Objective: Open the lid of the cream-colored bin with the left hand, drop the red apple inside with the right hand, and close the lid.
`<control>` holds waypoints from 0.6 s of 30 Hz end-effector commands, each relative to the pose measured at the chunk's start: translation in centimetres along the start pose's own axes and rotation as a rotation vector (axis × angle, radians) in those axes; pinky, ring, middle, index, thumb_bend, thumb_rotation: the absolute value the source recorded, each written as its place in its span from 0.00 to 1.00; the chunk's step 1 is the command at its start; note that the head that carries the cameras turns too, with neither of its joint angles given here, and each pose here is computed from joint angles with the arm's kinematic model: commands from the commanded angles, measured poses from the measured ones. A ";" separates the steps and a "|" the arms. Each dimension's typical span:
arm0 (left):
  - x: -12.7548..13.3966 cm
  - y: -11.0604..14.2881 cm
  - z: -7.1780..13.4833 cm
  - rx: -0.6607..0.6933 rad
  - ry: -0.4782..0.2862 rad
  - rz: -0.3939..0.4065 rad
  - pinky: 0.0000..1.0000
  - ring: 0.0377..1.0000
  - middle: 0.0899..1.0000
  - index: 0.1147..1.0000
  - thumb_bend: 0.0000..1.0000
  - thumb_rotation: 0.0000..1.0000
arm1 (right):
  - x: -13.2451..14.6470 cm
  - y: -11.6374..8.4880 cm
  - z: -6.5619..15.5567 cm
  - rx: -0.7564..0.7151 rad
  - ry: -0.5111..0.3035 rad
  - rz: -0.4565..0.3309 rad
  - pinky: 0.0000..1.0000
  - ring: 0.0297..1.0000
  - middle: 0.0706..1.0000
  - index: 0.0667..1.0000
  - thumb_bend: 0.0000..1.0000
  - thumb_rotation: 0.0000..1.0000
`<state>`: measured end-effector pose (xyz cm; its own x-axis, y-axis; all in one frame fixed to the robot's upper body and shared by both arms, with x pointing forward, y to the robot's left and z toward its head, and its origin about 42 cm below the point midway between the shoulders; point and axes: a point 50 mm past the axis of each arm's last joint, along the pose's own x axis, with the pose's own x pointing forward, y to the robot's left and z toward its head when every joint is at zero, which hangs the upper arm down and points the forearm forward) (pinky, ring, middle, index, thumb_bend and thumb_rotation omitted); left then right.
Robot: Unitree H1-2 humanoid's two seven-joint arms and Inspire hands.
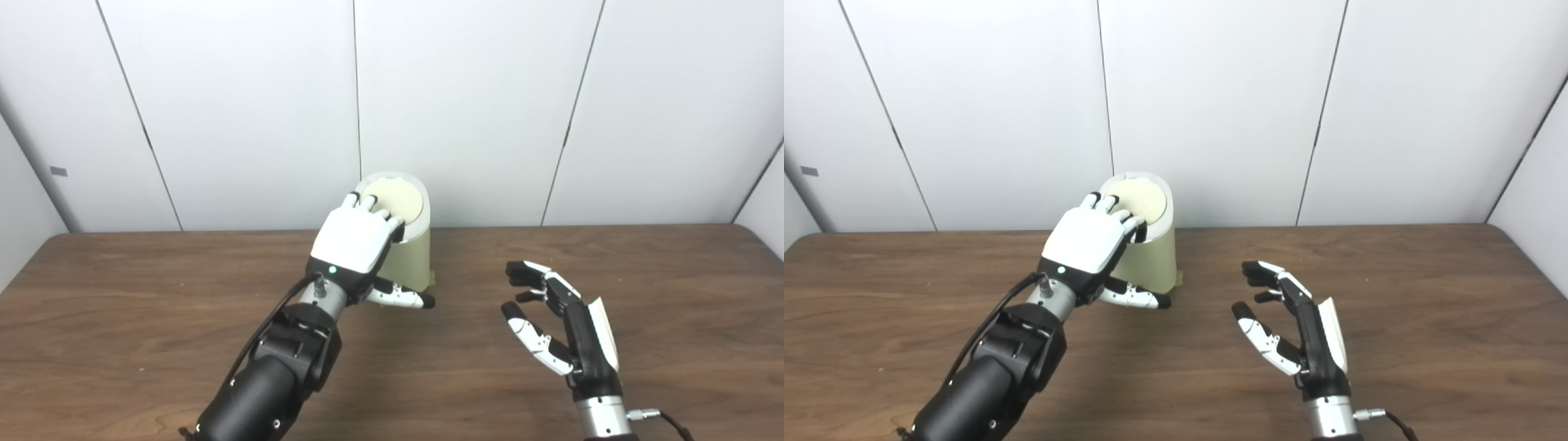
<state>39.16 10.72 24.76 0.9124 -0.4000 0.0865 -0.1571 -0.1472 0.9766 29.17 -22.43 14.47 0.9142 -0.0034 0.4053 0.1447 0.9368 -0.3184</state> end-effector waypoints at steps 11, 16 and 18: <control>1.2 -2.5 -1.1 0.115 0.007 -0.134 1.00 0.91 0.80 0.76 0.99 0.88 | 0.9 -0.1 1.3 0.082 -0.037 -0.023 0.61 0.71 0.72 0.70 0.24 0.46; 1.1 -2.9 -1.2 0.075 0.017 -0.151 1.00 0.91 0.79 0.76 0.99 0.88 | 0.8 -0.2 1.3 0.074 -0.029 -0.019 0.60 0.70 0.72 0.70 0.23 0.45; 0.9 -2.8 -1.1 0.050 0.015 -0.120 1.00 0.90 0.79 0.76 0.99 0.86 | 0.9 -0.2 1.4 0.068 -0.030 -0.019 0.60 0.70 0.72 0.70 0.22 0.45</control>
<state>40.39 10.57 24.62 0.9125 -0.4014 0.0783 -0.1732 -0.2057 0.9632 28.93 -22.25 14.11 0.9323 -0.0155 0.3613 0.1181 0.9573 -0.2637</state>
